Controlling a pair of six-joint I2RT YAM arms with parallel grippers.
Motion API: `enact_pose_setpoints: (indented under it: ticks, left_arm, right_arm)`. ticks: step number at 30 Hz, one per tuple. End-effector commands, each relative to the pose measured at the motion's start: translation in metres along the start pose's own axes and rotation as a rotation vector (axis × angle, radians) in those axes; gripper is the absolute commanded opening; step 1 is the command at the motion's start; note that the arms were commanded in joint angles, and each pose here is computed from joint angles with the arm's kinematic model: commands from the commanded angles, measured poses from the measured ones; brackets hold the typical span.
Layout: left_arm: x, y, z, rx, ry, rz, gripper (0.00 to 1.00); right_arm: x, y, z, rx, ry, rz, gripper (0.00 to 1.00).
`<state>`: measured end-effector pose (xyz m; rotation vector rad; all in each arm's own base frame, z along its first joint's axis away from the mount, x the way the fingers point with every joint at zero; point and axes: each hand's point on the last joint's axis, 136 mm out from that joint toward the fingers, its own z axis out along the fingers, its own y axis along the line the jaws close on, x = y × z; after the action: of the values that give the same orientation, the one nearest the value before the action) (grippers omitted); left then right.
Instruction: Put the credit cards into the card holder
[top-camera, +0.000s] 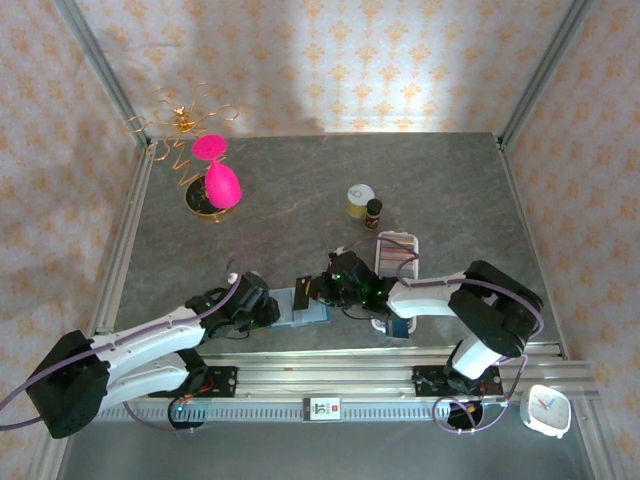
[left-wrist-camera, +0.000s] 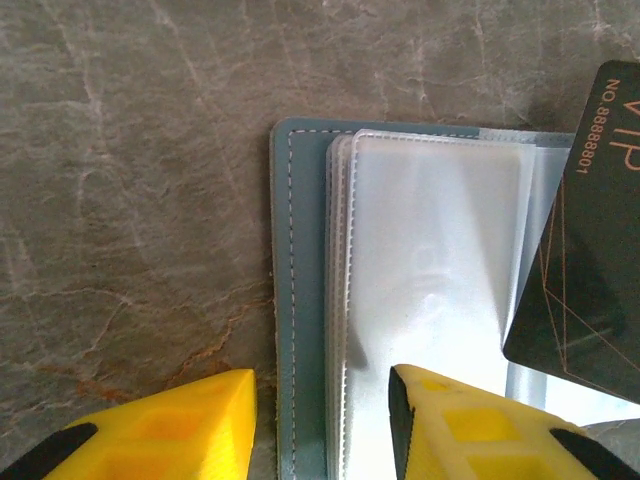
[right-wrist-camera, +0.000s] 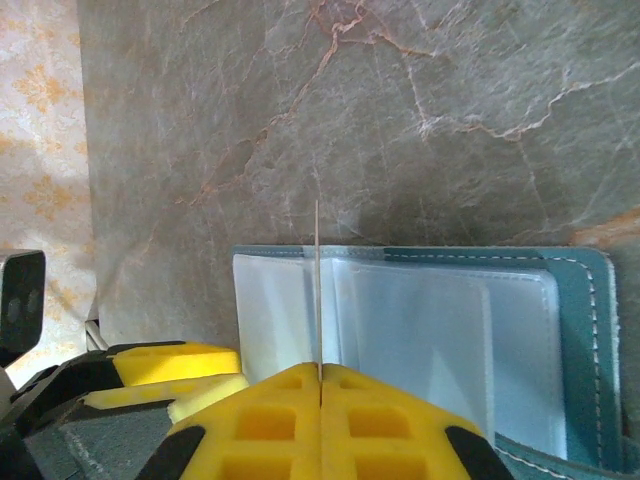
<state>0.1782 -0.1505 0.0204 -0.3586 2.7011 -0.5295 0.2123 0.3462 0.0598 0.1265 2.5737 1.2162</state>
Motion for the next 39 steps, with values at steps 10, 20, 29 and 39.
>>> enact_pose_setpoints:
  ticks: [10, 20, 29, 39]
  left_arm:
    - [0.005, 0.008, 0.007, -0.021, 0.003, 0.022, 0.37]
    - [0.007, 0.010, 0.008, -0.020, 0.009, 0.019, 0.34]
    - [0.010, 0.013, 0.010, -0.023, 0.012, 0.018, 0.32]
    - [0.008, 0.015, 0.010, -0.028, 0.000, 0.008, 0.32]
  right_arm:
    - [0.007, -0.004, 0.002, -0.013, 0.017, 0.025, 0.00]
    - [0.022, -0.007, 0.004, -0.021, 0.073, 0.029, 0.00]
    - [0.032, -0.007, 0.009, -0.033, 0.116, 0.043, 0.00]
    - [0.036, -0.011, 0.010, -0.033, 0.133, 0.057, 0.00]
